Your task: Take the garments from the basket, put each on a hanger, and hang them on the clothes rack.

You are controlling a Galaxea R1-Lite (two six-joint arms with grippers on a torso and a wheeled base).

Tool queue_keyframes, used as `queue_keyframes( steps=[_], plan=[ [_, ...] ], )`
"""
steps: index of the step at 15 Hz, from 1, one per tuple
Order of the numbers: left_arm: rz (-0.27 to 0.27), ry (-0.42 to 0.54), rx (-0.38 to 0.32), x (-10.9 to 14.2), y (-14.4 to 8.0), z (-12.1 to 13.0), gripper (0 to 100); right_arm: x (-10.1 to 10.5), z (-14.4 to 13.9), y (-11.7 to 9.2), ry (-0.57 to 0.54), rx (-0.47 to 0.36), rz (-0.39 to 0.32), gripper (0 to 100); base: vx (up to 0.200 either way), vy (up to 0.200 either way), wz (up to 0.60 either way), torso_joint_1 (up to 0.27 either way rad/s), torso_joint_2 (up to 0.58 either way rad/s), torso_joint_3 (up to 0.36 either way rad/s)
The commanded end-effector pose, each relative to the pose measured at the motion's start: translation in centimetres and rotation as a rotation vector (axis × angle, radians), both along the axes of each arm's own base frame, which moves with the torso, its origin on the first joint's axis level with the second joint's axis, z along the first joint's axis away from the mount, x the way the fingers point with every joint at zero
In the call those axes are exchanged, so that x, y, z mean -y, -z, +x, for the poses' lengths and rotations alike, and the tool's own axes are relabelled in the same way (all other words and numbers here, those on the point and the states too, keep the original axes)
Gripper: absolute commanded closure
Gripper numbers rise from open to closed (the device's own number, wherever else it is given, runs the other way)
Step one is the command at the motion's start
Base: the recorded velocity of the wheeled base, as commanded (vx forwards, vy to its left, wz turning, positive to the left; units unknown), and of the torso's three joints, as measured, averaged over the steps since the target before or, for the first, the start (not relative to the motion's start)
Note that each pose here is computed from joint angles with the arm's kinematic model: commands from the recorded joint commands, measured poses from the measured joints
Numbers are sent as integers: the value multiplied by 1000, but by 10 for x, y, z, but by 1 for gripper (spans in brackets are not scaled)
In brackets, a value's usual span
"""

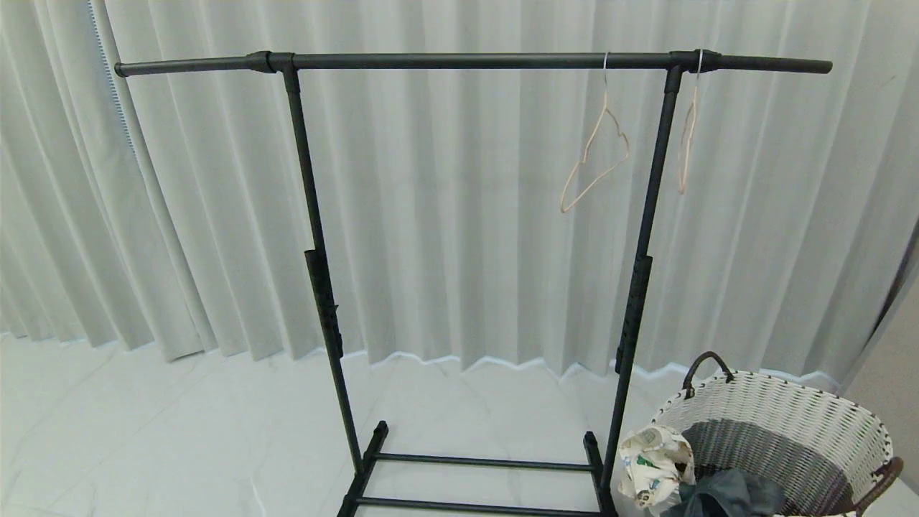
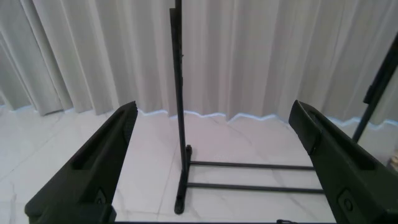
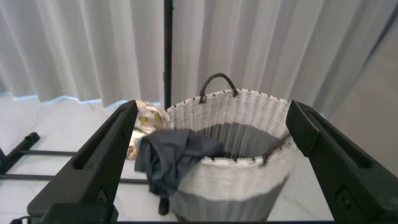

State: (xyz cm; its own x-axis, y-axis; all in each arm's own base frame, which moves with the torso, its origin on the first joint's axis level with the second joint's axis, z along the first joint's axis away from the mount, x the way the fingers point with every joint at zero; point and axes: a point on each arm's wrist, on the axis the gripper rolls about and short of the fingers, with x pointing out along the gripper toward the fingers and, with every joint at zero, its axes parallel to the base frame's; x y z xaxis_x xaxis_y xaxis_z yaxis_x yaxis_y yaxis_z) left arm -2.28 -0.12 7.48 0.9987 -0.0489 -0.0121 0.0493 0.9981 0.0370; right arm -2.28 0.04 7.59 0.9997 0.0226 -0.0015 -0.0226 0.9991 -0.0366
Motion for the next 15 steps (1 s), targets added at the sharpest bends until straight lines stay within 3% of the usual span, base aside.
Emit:
queue_keyframes(
  steps=[1,5,6,7,8,9,10,12,15],
  plan=[
    [-1,0,-2,0,0,0,0,0,1,0,-7,-17,-6,0,200,0,0,2,-2,2],
    [-1,0,-2,0,0,0,0,0,0,0,-4,5,-22,0,0,0,0,0,0,0],
    [-5,0,0,0,0,0,0,0,-1,-4,-13,33,-65,0,0,0,0,0,0,0],
    [-15,0,1,0,0,0,0,-1,-5,-21,-62,83,-85,0,0,0,0,0,0,0],
    [-28,0,0,0,0,0,0,-3,-5,-43,-155,50,-90,0,0,0,0,0,0,0],
    [-28,0,0,0,0,0,0,-3,1,-61,-162,-25,-116,0,0,0,0,0,0,0],
    [-28,0,0,0,0,0,0,-3,12,-66,-176,-132,-182,0,0,0,0,0,0,0],
    [-28,0,0,0,0,0,0,-3,42,-63,-212,-363,-301,0,0,0,0,0,0,0],
    [-28,0,0,0,0,0,0,-4,75,-32,-328,-687,-415,0,0,0,0,0,0,0]
  ],
)
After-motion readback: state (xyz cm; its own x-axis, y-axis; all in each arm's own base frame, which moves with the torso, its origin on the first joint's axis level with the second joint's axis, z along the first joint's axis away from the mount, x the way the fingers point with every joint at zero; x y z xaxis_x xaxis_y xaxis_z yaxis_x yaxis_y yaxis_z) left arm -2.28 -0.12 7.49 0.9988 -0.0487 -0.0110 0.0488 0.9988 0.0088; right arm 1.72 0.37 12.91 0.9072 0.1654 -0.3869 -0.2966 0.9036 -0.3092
